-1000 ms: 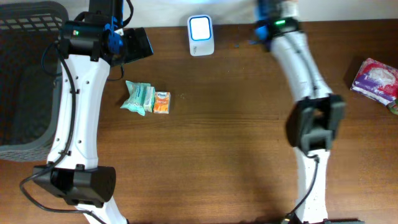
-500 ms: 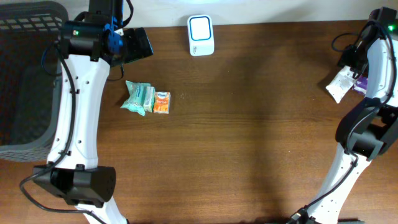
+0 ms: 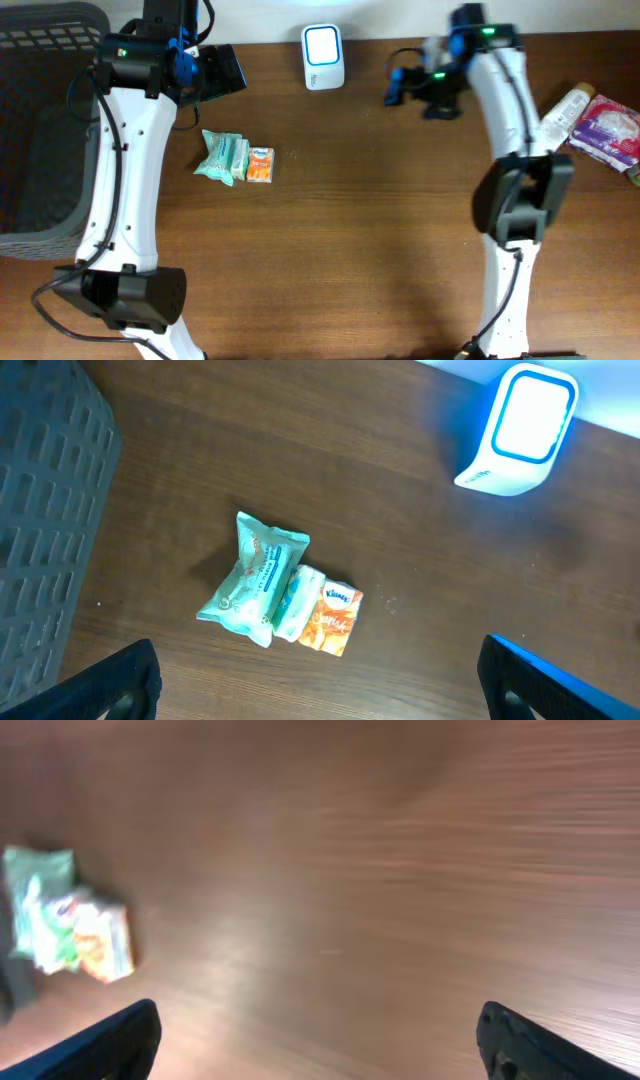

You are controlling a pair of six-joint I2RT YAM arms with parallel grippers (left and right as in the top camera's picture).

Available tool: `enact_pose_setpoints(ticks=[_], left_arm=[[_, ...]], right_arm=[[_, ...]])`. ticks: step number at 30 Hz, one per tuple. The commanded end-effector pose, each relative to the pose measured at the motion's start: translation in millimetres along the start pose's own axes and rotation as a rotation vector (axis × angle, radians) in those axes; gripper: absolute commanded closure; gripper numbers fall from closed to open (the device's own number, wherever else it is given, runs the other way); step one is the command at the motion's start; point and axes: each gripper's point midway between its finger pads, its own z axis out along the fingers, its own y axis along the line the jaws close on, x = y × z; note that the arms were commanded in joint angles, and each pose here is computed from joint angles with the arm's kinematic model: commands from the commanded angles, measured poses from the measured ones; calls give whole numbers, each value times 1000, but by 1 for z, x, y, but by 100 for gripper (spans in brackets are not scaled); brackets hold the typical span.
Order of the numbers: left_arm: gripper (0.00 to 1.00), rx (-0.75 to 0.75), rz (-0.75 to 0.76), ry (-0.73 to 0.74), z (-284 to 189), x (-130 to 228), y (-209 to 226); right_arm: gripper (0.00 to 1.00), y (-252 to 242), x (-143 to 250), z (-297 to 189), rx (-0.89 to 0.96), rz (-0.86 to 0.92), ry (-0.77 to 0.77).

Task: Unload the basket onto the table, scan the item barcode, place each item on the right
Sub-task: 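Carry the cream tube to the right table edge and release it, then reach the right gripper to the orange tissue pack and grasp it, then raise the orange tissue pack to the white scanner and hold it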

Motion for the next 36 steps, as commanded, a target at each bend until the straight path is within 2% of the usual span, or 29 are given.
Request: enact_pose_setpoints(ticks=[1,3,6,9,10,12,16,25,27,30,31,32,33,35,36], left_arm=[[1,-11,10,-8,0,-3,4],[1,-11,10,-8,0,-3,4],[1,-11,10,-8,0,-3,4],[1,-11,10,-9,0,-3,4],[1,-11,10,-8,0,-3,4],[1,-11,10,-8,0,-3,4],[1,-11,10,-8,0,-3,4],[1,-11,10,-8,0,-3,4],[1,-11,10,-8,0,-3,4],[1,-11,10,-8,0,-3,4],[1,-11,10,-8,0,-3,4],[1,-11,10,-8,0,-3,4],[1,-11,10,-8,0,-3,4],[1,-11,10,-8,0,-3,4],[1,-11,11,-8,0,-3,4]], right_arm=[[1,65,24,34,-49,-78,72],[1,98,32,59,-63,-53,80],[1,126,37,86,-85,92,68],[5,139,52,116,-91,152,89],[9,141,59,125,-97,171,104],[12,161,72,142,-179,151,140],[19,185,88,169,-206,217,142],[27,189,97,189,-108,297,73],[33,184,96,194,-88,300,62],[48,180,97,209,-100,298,74],[56,181,98,211,-113,298,86],[81,180,99,211,-110,297,89],[88,180,99,211,-108,297,92],[96,181,103,210,-120,267,114],[96,185,107,206,-156,228,148]])
